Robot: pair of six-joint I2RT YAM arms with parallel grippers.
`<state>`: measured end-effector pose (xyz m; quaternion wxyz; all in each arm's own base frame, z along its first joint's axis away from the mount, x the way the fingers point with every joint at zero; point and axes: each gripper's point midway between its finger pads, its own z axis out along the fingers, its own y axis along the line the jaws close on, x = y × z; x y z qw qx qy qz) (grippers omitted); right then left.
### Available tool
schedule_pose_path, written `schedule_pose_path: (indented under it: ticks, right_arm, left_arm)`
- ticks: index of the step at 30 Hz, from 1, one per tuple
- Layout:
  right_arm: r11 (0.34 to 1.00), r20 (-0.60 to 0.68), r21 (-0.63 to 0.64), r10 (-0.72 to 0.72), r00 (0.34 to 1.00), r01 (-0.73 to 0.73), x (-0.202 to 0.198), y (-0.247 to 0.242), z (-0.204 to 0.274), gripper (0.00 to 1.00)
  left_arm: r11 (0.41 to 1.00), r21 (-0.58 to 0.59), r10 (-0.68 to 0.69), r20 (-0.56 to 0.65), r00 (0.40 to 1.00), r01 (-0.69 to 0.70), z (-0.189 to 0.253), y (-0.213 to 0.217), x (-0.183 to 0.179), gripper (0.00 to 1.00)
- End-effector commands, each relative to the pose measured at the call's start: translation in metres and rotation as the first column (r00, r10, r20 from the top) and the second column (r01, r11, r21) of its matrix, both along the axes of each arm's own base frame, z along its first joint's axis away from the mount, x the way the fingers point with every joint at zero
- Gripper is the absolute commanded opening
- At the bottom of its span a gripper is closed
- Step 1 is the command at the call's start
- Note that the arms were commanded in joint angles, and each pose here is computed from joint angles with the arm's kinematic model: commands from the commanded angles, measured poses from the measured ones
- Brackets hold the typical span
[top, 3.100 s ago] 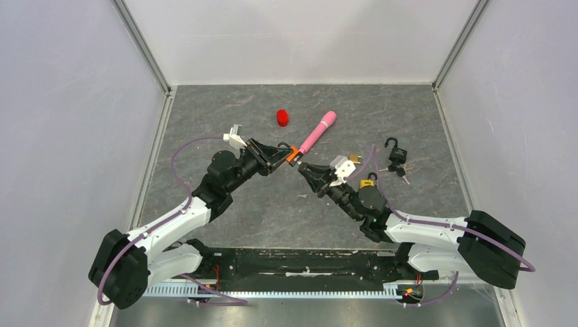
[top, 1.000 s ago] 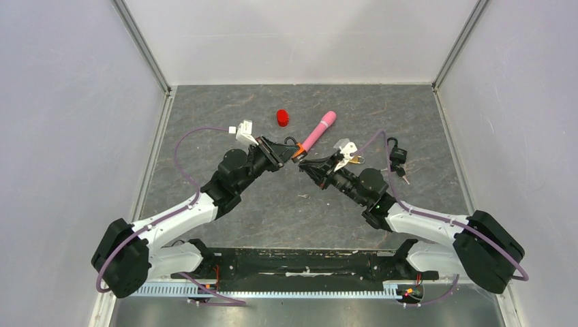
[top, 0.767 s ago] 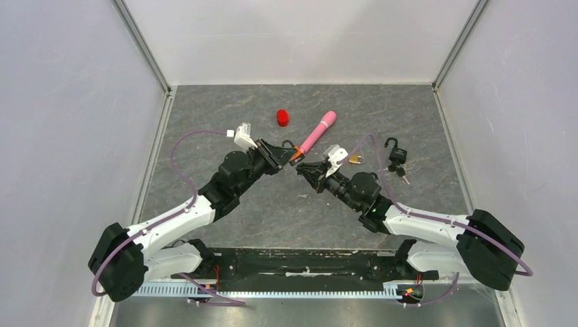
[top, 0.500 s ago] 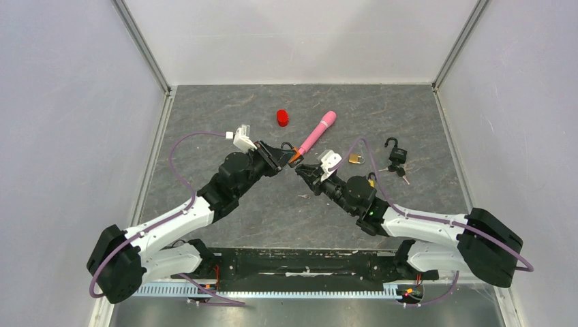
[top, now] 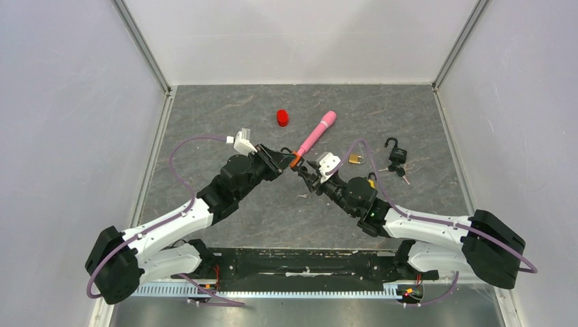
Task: Unlock with the key
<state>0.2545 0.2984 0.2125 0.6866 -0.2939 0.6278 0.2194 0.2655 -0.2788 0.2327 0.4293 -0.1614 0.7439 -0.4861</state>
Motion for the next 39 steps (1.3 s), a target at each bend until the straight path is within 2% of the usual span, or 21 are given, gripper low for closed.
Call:
schedule_pose_path:
  ticks: [1,5,10,14,17,24,33,39]
  right_arm:
    - [0.998,0.149,0.062,0.007,0.989,-0.016,-0.004,-0.008,0.044,0.44]
    - [0.999,0.220,0.009,0.046,0.974,-0.049,-0.015,-0.011,0.040,0.52]
    - [0.996,0.313,-0.030,0.087,0.946,-0.082,-0.030,-0.019,0.034,0.54]
    - [0.993,0.432,-0.056,0.120,0.894,-0.106,-0.044,-0.027,0.034,0.54]
    - [0.986,0.475,-0.131,0.152,0.867,-0.101,-0.047,-0.027,0.028,0.54]
    - [0.958,0.598,-0.246,0.270,0.754,-0.148,-0.065,-0.019,0.025,0.53]
    - [0.914,0.596,-0.386,0.348,0.724,-0.122,-0.059,-0.006,0.007,0.42]
    - [0.895,0.582,-0.433,0.367,0.726,-0.106,-0.058,-0.006,-0.003,0.41]
  left_arm:
    - [0.996,-0.055,-0.073,-0.067,0.995,0.069,0.001,-0.009,-0.022,0.02]
    - [0.996,-0.078,-0.055,-0.090,0.994,0.048,0.000,-0.007,-0.019,0.02]
    - [0.994,-0.106,-0.032,-0.122,0.992,0.019,-0.002,-0.002,-0.013,0.02]
    - [0.990,-0.141,-0.038,-0.145,0.989,0.017,-0.003,0.000,-0.011,0.02]
    - [0.987,-0.161,-0.044,-0.159,0.986,0.018,-0.004,0.002,-0.008,0.02]
    - [0.982,-0.185,-0.075,-0.152,0.986,0.046,0.004,0.000,-0.011,0.02]
    - [0.975,-0.204,-0.119,-0.140,0.983,0.089,0.016,-0.004,-0.017,0.02]
    - [0.972,-0.211,-0.132,-0.136,0.982,0.101,0.020,-0.005,-0.018,0.02]
